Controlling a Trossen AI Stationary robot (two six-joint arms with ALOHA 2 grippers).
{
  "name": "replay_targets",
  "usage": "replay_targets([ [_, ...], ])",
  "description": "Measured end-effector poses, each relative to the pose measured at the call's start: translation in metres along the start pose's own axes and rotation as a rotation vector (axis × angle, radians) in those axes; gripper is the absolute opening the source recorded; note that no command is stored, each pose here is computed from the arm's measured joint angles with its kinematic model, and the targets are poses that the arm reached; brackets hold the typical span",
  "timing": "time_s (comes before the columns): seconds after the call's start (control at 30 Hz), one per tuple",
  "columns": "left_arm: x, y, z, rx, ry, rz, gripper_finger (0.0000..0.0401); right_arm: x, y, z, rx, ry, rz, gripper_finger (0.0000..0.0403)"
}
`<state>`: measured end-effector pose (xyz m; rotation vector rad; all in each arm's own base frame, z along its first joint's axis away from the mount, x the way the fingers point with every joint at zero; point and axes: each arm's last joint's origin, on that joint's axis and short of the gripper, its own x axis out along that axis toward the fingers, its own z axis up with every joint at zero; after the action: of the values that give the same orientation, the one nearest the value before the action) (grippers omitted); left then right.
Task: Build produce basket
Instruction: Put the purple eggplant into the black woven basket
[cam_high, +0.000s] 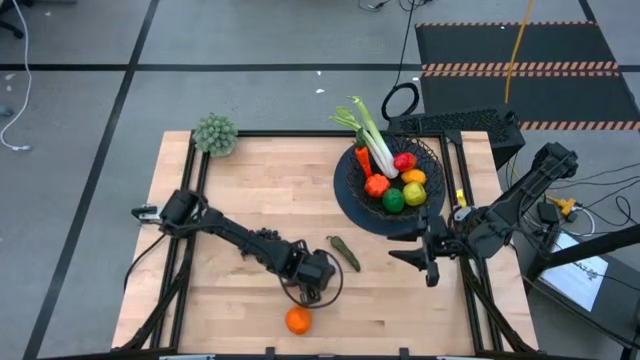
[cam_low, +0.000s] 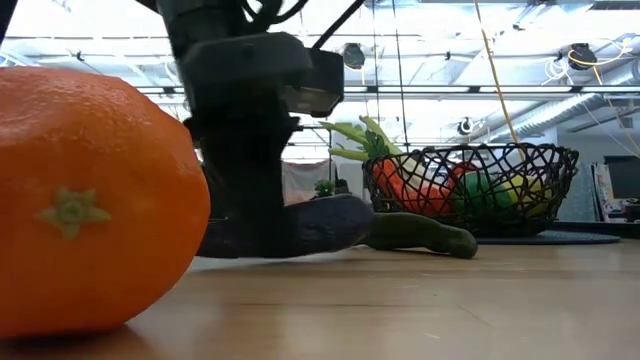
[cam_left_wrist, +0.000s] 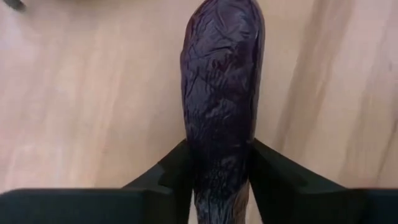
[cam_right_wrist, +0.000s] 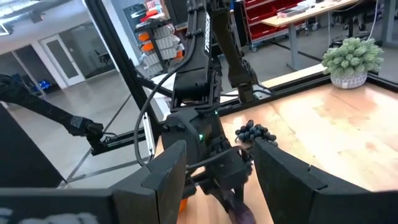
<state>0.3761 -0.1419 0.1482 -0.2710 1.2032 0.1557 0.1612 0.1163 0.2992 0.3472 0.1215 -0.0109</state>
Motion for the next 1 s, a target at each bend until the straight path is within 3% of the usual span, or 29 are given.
replay_targets([
  [0.13, -0.009, 0.009, 0.008, -0.047, -0.009, -0.015, 0.0117, -0.001, -0.003, 0.003, -0.02, -0.008, -0.008, 0.018],
  [0.27, -0.04, 0.017, 0.022, -0.092, -0.07, -0.053, 0.0133, -0.001, -0.004, 0.004, -0.044, -0.013, -0.018, 0.018],
  [0.57, -0.16, 0.047, 0.04, -0.243, -0.422, -0.14, 0.0125, 0.001, -0.007, 0.005, -0.036, -0.02, -0.036, 0.018],
  [0.9, -0.274, 0.083, 0.023, -0.361, -0.774, -0.308, 0.0145, 0.001, -0.007, 0.005, -0.034, -0.02, -0.036, 0.018],
  [1.0, -0.3, 0.092, 0.017, -0.463, -0.861, -0.396, 0.0146, 0.001, -0.007, 0.005, -0.034, -0.02, -0.036, 0.018],
])
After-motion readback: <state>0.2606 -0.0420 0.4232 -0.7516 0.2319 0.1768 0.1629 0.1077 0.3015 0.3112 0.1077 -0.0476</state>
